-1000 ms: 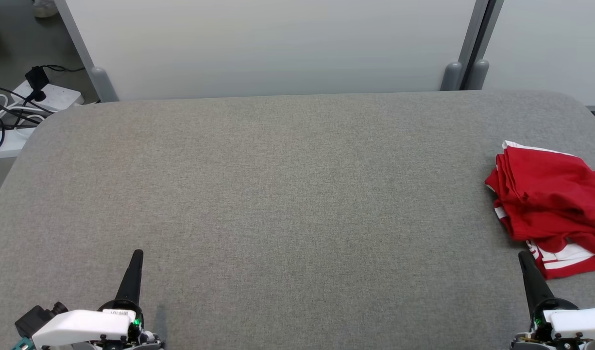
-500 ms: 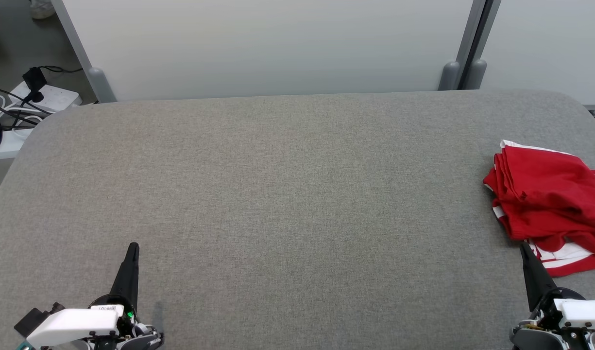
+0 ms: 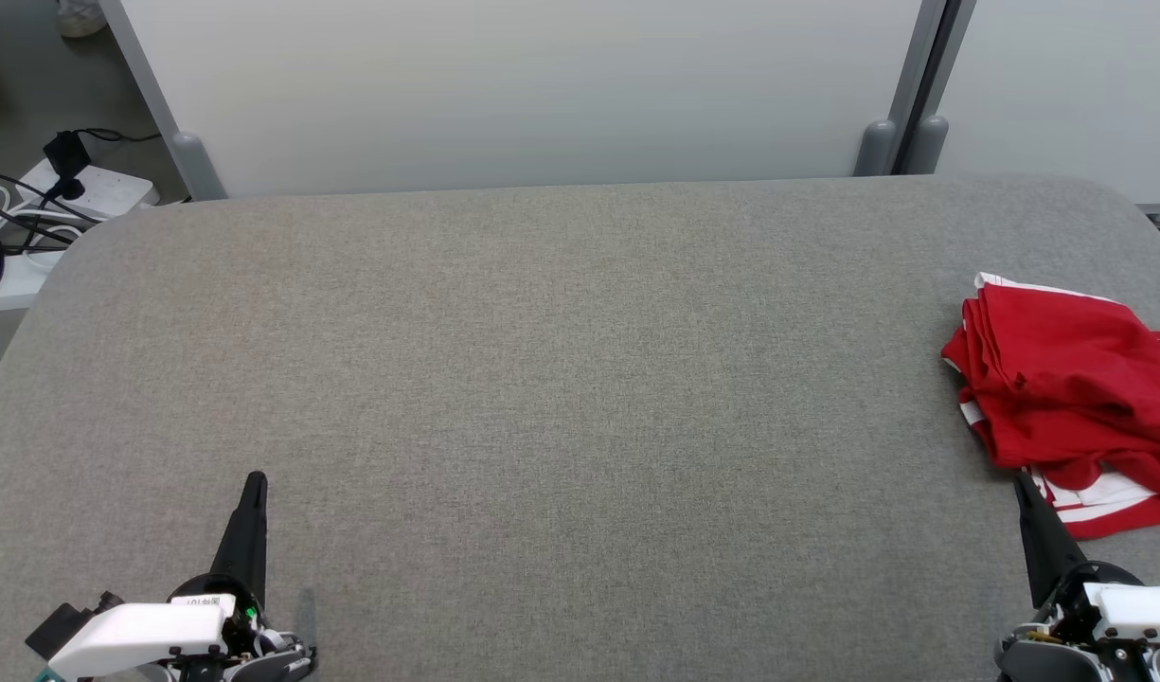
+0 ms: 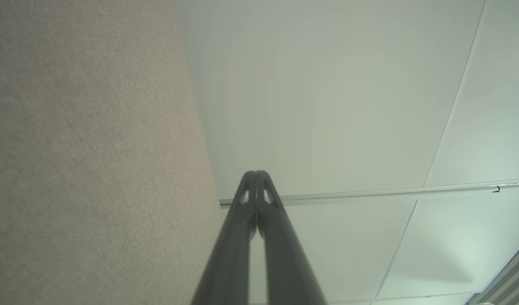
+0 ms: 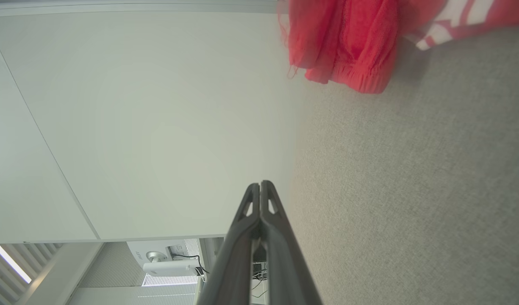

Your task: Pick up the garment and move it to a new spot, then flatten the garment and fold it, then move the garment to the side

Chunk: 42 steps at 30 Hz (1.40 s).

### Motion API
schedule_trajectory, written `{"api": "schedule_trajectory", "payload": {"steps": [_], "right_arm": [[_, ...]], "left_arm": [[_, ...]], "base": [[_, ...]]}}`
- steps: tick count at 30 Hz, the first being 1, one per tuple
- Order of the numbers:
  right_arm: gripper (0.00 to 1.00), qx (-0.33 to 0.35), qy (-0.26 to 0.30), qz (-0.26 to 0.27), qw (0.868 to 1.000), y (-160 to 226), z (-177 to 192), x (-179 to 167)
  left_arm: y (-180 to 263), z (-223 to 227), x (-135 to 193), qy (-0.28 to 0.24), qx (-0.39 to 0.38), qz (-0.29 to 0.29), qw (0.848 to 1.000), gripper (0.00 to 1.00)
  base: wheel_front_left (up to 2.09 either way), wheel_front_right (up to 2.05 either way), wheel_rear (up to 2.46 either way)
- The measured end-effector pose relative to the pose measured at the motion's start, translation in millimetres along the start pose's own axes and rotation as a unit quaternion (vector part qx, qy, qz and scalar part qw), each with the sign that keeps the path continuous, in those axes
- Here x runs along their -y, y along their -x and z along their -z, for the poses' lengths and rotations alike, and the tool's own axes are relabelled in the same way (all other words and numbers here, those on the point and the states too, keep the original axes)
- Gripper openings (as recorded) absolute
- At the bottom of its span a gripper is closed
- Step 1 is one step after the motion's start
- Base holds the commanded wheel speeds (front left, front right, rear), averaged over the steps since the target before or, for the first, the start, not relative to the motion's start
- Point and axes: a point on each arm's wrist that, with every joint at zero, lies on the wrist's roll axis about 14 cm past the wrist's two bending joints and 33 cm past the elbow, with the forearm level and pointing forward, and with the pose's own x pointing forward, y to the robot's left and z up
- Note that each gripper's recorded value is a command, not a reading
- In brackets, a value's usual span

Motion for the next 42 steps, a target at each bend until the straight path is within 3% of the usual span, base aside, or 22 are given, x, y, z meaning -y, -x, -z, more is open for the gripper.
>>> {"api": "schedule_trajectory", "payload": {"steps": [42], "right_arm": [[0.0, 0.005, -0.003, 0.0, 1.0, 0.3, -3.6, 0.1]], "left_arm": [[0.0, -0.2, 0.0, 0.0, 0.0, 0.0, 1.0, 0.0]], "base": [[0.0, 0.0, 0.0]]}}
